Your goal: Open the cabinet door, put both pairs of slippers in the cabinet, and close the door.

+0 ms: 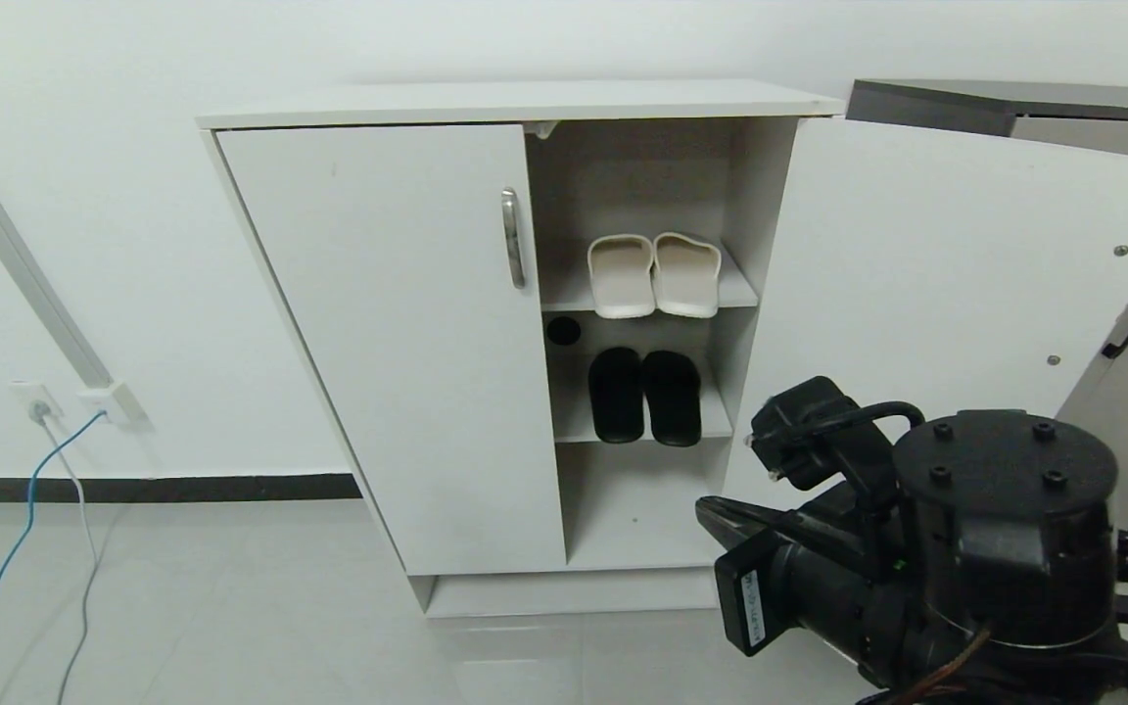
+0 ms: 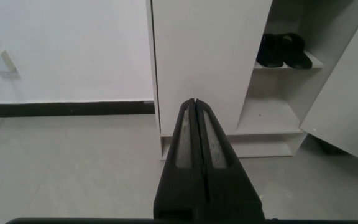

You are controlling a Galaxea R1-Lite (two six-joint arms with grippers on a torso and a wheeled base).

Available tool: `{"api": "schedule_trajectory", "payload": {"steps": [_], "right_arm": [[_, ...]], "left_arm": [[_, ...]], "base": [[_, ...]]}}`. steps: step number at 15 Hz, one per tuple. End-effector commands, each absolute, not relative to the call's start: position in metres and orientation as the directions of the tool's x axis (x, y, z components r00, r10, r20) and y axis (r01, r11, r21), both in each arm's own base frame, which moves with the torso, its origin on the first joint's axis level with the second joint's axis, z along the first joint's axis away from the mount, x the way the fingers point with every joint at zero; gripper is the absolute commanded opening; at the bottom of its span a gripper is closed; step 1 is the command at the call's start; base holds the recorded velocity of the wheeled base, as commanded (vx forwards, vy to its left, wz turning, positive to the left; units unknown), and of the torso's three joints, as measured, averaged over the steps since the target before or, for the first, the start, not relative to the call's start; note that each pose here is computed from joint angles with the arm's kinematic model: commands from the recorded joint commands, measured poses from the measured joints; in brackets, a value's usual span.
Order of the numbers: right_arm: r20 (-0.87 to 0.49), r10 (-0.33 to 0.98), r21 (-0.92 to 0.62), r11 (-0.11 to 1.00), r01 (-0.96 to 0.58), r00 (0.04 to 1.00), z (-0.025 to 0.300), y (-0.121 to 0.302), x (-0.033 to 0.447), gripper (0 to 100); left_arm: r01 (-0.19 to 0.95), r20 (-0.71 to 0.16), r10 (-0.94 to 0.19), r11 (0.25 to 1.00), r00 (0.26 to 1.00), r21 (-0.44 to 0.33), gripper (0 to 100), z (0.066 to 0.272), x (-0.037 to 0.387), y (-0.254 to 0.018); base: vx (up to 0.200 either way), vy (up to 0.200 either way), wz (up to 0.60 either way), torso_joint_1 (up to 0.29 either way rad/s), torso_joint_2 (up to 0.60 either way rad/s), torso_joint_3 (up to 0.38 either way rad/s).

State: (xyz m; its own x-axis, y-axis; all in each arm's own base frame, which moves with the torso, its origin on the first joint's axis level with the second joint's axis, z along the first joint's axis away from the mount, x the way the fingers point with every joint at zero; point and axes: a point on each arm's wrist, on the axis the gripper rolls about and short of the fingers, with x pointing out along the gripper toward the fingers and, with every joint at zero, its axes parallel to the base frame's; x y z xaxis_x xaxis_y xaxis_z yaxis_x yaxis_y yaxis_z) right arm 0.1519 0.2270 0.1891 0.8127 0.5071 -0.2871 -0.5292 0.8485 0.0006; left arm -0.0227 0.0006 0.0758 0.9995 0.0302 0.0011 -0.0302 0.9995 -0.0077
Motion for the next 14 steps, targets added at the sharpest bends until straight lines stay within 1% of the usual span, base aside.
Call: {"api": "schedule_trajectory", "payload": {"steps": [1, 14], "right_arm": [[-0.292, 0.507, -0.002, 0.848, -0.530, 0.811, 0.1875, 0.2273, 0.1518, 0], [-0.303, 0.501, -0.032, 0.845, -0.534, 0.811, 0.1841, 0.2268, 0.1515, 0]], "left_arm": [[-0.031, 0.002, 0.031, 1.000, 1.000, -0.008, 0, 0.0758, -0.0227, 0.0006], [-0.031, 0.002, 0.031, 0.999, 1.000, -0.009, 0, 0.0758, -0.0227, 0.0006]], "base": [[0.000, 0.000, 0.00, 0.000, 0.00, 0.000], [0.000, 0.000, 0.00, 0.000, 0.00, 0.000]]}}
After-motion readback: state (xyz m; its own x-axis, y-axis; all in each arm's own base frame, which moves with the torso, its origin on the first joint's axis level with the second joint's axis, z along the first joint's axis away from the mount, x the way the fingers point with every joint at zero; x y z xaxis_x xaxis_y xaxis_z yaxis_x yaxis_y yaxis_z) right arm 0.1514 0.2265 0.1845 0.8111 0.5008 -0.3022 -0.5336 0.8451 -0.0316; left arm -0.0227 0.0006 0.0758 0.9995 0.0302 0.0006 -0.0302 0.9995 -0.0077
